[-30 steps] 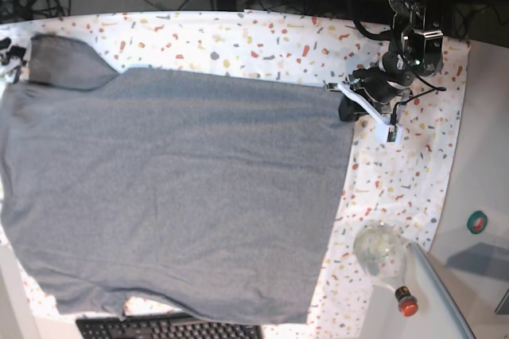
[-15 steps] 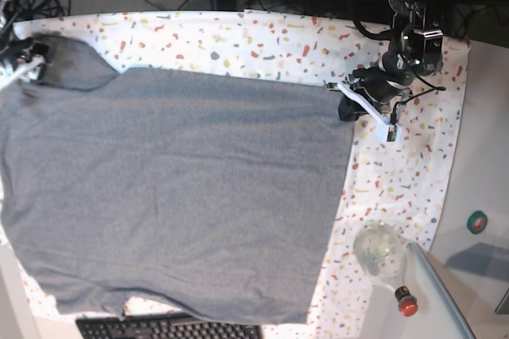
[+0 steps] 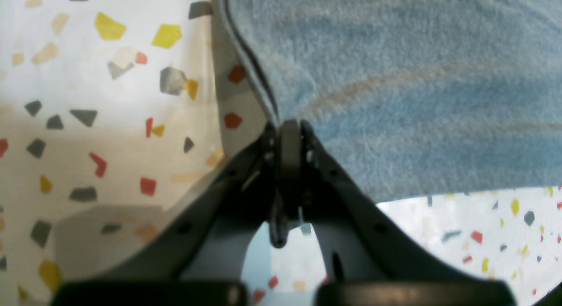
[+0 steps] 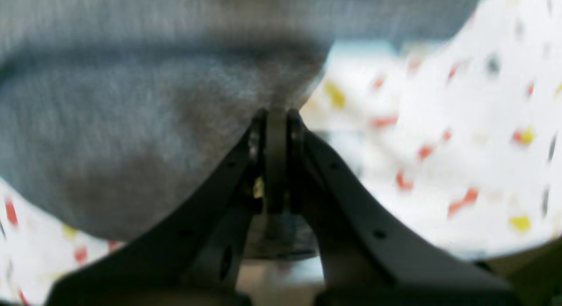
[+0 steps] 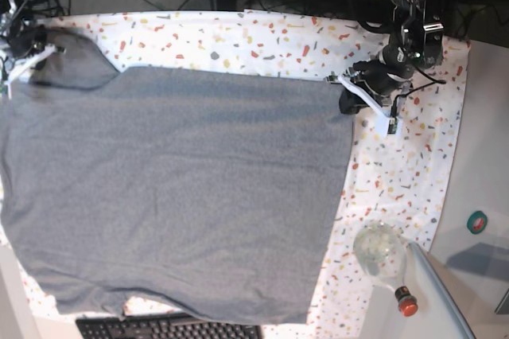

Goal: Layout the t-shirt on the table in an organized manner, then fold the t-shirt properly
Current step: 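Hold the shirt edge with the left gripper while the right gripper grasps the collar corner, then pull the held shirt edges apart with both grippers to stretch it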

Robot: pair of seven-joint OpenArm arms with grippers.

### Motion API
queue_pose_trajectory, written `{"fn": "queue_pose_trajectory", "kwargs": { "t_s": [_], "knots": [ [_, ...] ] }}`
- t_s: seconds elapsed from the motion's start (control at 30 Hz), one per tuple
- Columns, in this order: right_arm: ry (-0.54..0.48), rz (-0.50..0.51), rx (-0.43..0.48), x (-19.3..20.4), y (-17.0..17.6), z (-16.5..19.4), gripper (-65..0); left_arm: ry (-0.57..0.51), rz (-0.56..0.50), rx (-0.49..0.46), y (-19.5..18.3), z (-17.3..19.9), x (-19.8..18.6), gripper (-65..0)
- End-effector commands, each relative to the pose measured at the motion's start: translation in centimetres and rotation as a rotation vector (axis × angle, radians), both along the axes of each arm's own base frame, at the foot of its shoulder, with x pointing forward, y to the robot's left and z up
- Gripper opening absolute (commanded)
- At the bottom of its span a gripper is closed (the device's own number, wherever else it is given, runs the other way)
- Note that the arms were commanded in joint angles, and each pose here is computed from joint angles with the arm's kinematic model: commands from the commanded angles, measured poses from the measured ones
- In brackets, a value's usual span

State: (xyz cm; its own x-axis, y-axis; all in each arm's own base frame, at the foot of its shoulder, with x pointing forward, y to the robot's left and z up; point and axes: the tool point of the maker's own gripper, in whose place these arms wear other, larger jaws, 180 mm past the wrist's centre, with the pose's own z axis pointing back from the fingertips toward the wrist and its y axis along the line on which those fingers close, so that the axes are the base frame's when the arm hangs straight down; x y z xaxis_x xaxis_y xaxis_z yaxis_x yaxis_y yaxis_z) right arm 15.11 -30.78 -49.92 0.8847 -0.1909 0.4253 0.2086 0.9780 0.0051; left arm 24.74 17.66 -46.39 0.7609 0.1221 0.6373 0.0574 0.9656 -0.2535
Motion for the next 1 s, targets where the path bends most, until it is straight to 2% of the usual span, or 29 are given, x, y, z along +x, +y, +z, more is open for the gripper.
{"fn": "queue_pose_trajectory", "kwargs": {
  "t_s": [0.0,0.2,0.37,0.6,0.83,0.87,0.97],
  "knots": [
    [0.041,0.009,-0.012,-1.3,-0.1,0.2,-65.0,-0.059,-0.005,0.002,0.2,1.6,1.1,-65.0],
    [0.032,-0.086,-0.073,-4.2,-1.8,3.5,-65.0,-0.089,-0.032,0.01,-0.4,3.0,0.1,-65.0],
    [0.052,-0.089,-0.111,-5.8,-2.2,5.1,-65.0,-0.057,-0.031,0.01,-0.4,2.2,-1.2,-65.0],
    [0.061,-0.093,-0.096,-6.3,-1.7,4.6,-65.0,-0.024,-0.03,0.011,-0.3,1.5,-2.8,-65.0],
    [0.122,-0.113,-0.061,-7.1,-1.4,3.7,-65.0,-0.012,-0.027,0.008,-0.4,1.1,-3.2,-65.0],
    [0.114,-0.107,-0.07,-6.8,-1.3,4.1,-61.4,-0.012,-0.027,0.008,-0.4,1.1,-3.2,-65.0],
    [0.051,-0.102,-0.079,-6.0,0.0,5.6,-39.3,-0.013,-0.028,0.009,-0.3,1.2,-3.1,-65.0]
  ]
}}
